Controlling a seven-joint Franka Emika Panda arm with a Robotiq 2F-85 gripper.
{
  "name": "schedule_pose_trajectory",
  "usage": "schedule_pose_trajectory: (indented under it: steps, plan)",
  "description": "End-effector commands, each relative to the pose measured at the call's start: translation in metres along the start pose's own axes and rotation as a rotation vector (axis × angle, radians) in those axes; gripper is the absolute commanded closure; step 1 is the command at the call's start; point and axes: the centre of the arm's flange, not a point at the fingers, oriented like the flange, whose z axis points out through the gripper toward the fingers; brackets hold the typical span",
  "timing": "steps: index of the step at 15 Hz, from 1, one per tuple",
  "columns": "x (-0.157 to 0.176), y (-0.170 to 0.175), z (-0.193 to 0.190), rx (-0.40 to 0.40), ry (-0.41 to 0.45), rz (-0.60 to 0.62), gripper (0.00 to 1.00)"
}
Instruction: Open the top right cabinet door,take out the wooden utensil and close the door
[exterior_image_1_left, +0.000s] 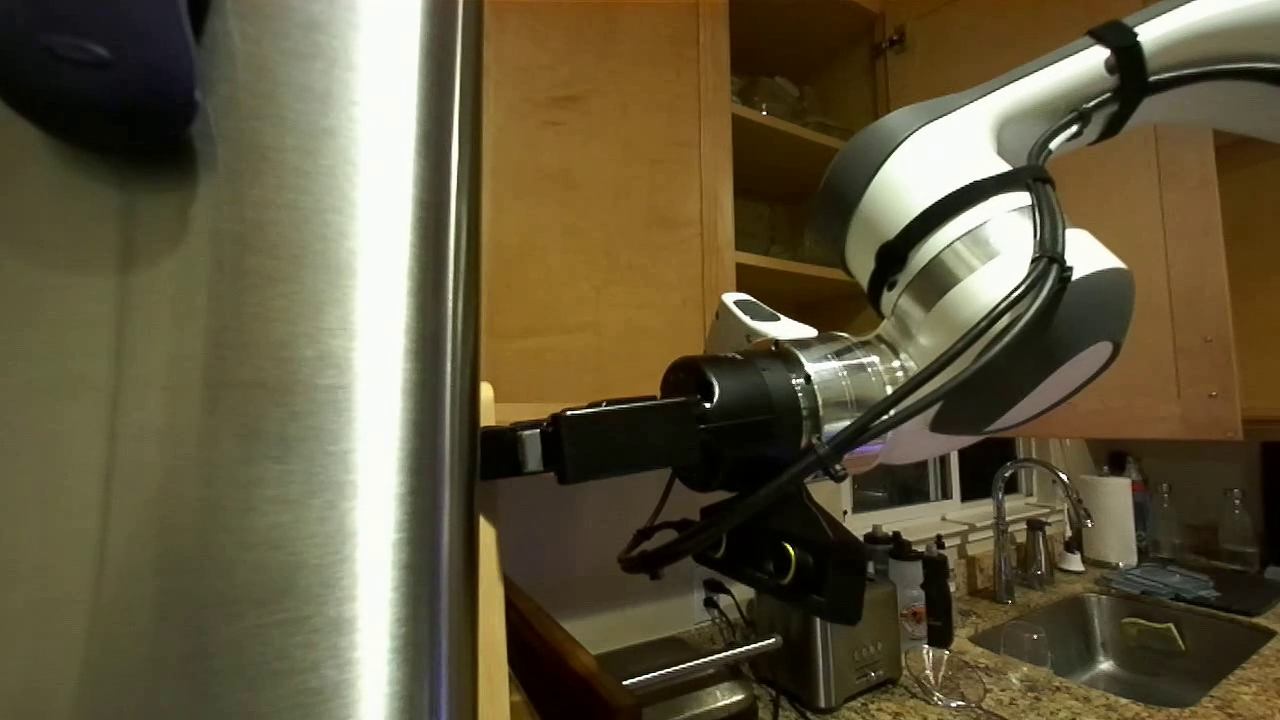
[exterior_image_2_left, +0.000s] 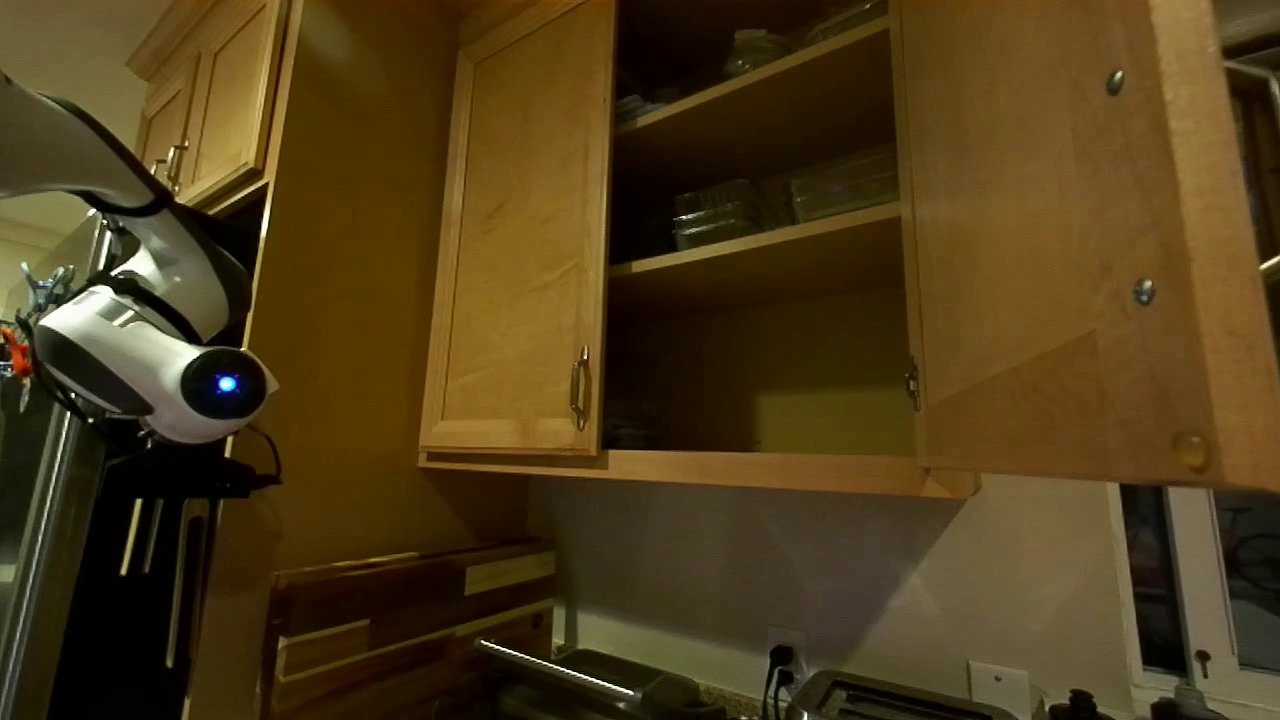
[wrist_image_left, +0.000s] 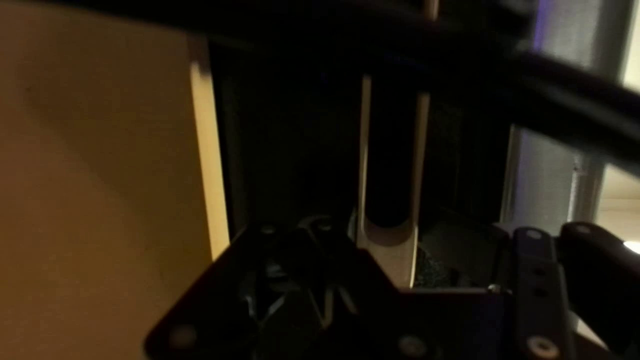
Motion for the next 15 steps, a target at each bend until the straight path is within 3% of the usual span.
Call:
schedule_pose_trajectory:
  steps: [1, 10, 15]
  plan:
    - [0.005, -0.019, 0.027, 0.015, -0.013, -0.045, 0.91]
    - [0.011, -0.028, 0.041, 0.079, -0.027, -0.078, 0.91]
    - [0.013, -0.024, 0.028, 0.051, -0.027, -0.092, 0.91]
